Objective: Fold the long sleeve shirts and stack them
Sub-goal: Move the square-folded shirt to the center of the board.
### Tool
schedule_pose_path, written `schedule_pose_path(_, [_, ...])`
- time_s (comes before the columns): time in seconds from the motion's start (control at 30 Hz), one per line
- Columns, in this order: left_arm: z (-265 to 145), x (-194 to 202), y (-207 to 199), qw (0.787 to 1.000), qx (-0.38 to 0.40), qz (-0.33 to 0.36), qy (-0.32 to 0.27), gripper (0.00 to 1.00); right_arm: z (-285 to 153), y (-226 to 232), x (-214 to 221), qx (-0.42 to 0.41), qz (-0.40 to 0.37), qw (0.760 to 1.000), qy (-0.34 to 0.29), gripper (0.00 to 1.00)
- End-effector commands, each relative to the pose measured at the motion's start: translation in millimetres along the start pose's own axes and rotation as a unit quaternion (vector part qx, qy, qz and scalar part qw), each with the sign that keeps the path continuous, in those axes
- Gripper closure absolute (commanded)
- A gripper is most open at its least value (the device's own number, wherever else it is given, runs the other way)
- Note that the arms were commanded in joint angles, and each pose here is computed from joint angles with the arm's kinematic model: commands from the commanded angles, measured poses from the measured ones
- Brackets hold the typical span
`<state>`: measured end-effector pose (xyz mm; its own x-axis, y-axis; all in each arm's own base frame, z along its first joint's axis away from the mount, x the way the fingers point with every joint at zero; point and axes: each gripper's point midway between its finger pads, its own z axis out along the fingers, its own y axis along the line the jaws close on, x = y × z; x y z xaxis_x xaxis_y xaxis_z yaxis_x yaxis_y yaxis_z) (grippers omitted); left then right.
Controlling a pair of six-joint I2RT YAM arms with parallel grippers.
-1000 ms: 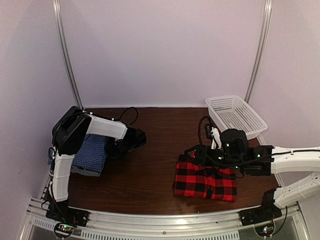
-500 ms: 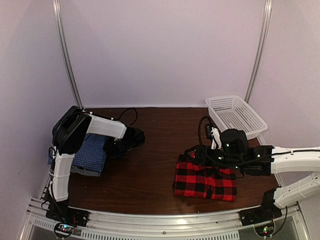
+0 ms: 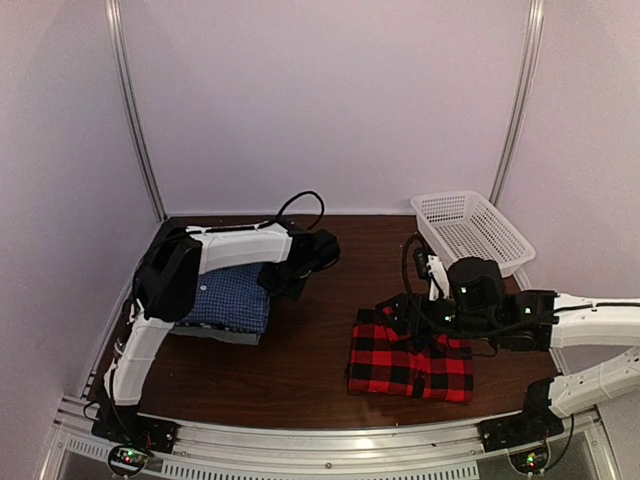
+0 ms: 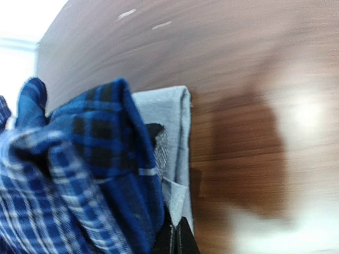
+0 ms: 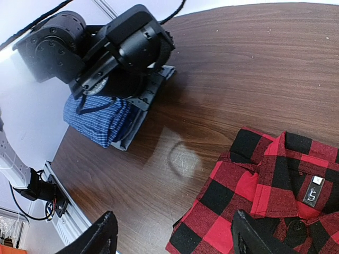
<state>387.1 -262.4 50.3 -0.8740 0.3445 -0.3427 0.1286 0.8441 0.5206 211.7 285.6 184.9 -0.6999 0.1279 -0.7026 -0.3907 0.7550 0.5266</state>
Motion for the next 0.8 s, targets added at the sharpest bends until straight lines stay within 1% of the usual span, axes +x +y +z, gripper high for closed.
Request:
schedule_pose_path(0.0, [-22,-18,-63,0.996,0.093,-0.015,-0.009,1.00,-15,-7,-7,0.014,-0.022,1.000,-0.012,0.25])
schedule_pose_path(0.1, [-33,-35,-93,0.988,0.152,-0.036,-0.017,1.00,-21,-12,-7,0.022,-0.028,0.999,-0.011,0.24])
schedule_pose_path(0.2, [-48,-50,-116,0.974,0.215,-0.061,-0.029,1.00,-24,-17,-3,0.028,-0.032,0.999,-0.006,0.24])
schedule_pose_path(0.43, [-81,-87,-144,0.938,0.319,-0.118,-0.066,1.00,-26,-24,3,0.033,-0.033,0.999,0.002,0.23])
schedule_pose_path(0.53, [-87,-101,-150,0.924,0.349,-0.135,-0.080,1.00,-26,-26,4,0.036,-0.031,0.999,0.003,0.23])
schedule_pose_path(0.77, [-85,-127,-159,0.903,0.388,-0.148,-0.109,1.00,-22,-30,7,0.045,-0.022,0.999,0.004,0.22])
